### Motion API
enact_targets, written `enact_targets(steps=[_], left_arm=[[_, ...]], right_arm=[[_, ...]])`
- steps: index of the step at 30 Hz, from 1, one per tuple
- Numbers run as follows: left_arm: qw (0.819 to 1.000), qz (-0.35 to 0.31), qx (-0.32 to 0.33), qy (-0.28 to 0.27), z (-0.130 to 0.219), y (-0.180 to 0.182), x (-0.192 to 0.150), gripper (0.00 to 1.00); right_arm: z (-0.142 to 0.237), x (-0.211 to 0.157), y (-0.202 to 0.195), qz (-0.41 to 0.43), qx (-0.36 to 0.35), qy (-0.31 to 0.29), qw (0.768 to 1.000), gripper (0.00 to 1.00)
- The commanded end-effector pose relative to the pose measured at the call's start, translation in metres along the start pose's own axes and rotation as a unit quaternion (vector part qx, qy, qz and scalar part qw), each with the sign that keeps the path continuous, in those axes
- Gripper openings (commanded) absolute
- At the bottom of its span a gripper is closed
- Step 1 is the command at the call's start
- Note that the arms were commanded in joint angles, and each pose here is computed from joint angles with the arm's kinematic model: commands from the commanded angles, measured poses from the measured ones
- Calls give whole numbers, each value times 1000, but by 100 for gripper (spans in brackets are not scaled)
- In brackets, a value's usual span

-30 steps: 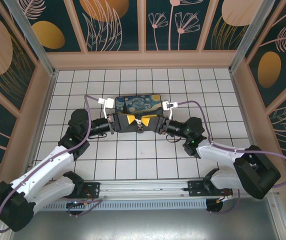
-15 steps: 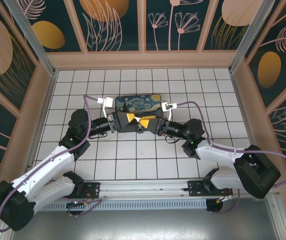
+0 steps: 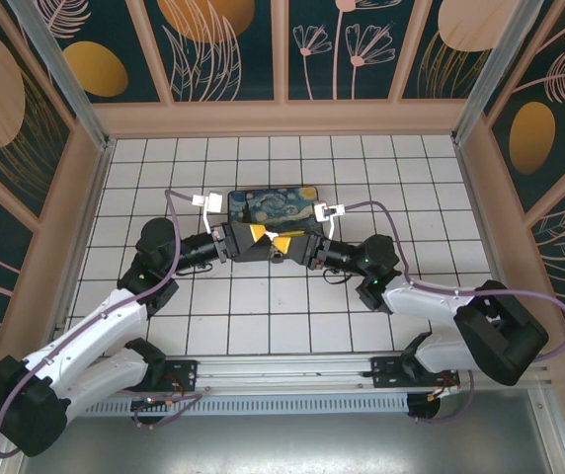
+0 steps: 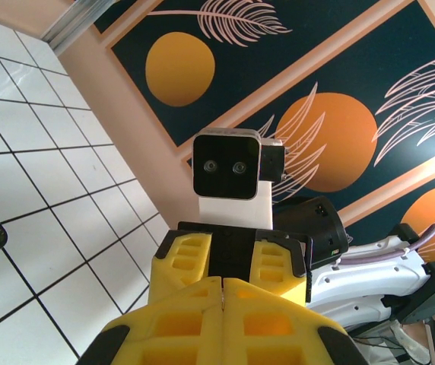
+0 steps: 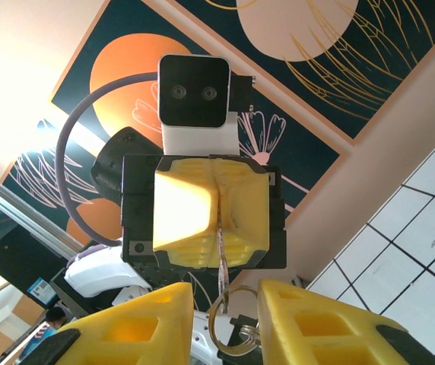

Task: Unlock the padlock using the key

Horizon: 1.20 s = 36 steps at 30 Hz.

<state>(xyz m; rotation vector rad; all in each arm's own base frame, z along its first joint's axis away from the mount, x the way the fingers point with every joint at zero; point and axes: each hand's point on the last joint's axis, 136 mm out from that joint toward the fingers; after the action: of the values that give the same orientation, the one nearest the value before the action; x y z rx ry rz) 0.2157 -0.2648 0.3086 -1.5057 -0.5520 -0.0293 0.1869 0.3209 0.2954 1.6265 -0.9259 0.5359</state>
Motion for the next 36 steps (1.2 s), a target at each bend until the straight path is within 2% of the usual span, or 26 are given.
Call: enact_targets(steps=[1, 9, 17, 22, 28, 36], left_arm=[[1000, -13, -21, -7, 2, -10, 2, 0], [1000, -14, -20, -5, 2, -8, 1, 0], [1000, -13, -22, -6, 3, -8, 0, 0], [1000, -14, -22, -2, 2, -7, -2, 0], [1000, -15, -22, 0, 2, -6, -2, 0], [1000, -12, -19, 1, 2, -3, -4, 0]], right_arm=[[-4, 12, 12, 18, 21, -23, 999, 27], [-8, 14, 12, 15, 28, -25, 999, 25], [-10, 12, 12, 11, 34, -22, 999, 18], [-9, 13, 13, 7, 34, -25, 999, 23], [-11, 13, 12, 6, 31, -22, 999, 12], [-10, 12, 15, 8, 34, -18, 999, 4]])
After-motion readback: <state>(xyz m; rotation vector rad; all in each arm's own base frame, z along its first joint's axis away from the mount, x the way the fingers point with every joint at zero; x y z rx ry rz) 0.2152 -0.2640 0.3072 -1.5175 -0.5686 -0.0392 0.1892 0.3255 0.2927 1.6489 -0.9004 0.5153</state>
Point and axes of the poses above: each hand's point on the last joint's axis, 136 mm out from that joint toward the fingers, its own z axis back along the fingers, its own y axis along the line the jaws close on, x = y × z, and after that the axes turned 14 degrees about z, right-handed
